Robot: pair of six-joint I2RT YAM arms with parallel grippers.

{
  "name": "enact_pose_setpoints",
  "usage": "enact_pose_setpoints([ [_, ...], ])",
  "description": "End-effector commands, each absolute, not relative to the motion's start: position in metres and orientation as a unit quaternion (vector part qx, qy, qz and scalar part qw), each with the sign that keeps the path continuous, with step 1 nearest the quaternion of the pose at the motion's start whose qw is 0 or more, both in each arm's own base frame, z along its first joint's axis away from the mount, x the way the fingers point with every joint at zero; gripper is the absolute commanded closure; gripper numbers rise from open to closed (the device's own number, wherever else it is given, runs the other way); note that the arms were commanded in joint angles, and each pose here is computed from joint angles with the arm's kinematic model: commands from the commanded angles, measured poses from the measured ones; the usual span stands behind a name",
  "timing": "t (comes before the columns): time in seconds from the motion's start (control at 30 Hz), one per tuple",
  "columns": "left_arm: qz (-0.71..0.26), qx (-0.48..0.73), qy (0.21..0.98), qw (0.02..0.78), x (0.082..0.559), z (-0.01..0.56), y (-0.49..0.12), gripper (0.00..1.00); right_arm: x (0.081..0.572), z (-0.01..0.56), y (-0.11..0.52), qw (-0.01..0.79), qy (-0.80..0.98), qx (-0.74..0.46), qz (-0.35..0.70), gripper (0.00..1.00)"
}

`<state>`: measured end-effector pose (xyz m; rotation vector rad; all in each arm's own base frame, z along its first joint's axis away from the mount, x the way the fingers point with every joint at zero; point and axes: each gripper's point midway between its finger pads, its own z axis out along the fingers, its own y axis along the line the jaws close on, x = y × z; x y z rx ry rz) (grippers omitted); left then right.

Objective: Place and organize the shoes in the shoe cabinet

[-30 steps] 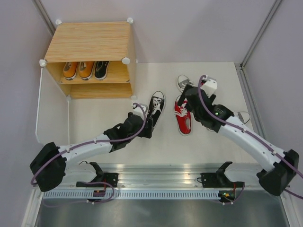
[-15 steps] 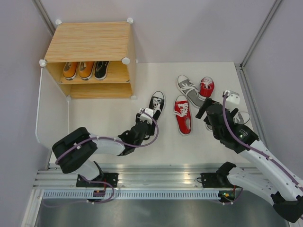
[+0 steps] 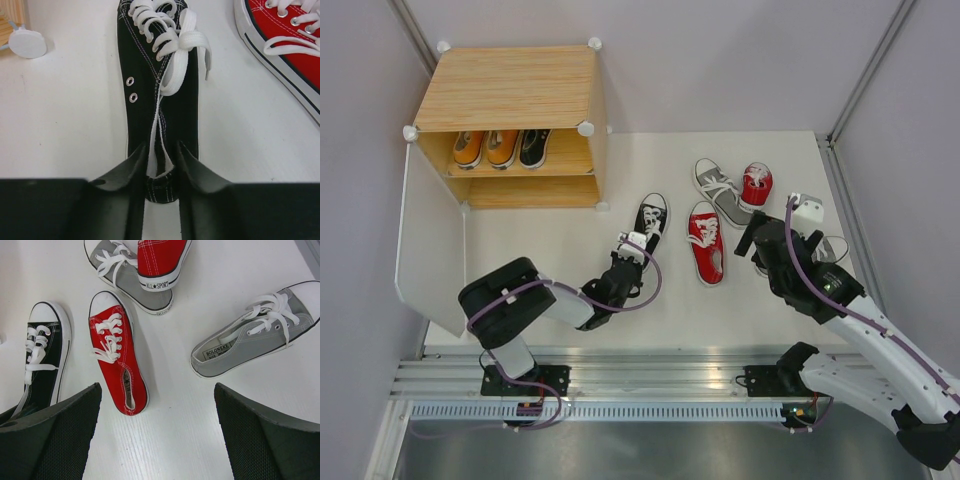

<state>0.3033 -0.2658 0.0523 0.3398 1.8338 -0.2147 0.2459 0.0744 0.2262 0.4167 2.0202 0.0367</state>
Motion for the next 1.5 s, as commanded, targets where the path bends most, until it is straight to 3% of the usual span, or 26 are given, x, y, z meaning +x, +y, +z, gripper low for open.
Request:
enact_pose_setpoints([
  [0.0,-0.100,0.139,0.785,0.596,0.306,0.052,-0.272,0.74,0.245,0.227,0.070,0.515,0.841,0.168,0.006,0.04],
  [0.13,-0.106,0.131,0.785,0.596,0.303,0.061,-0.269,0.97,0.243,0.226,0.068,0.515,0.840,0.169,0.004,0.04],
  [0.9,-0.137,0.003,0.719,0.681,0.287,0.206,-0.194,0.98,0.246,0.235,0.072,0.529,0.834,0.157,0.016,0.04],
  [1.47,-0.073,-0.097,0.739,0.663,0.243,0.215,-0.092,0.98,0.248,0.245,0.072,0.543,0.825,0.154,0.026,0.04],
])
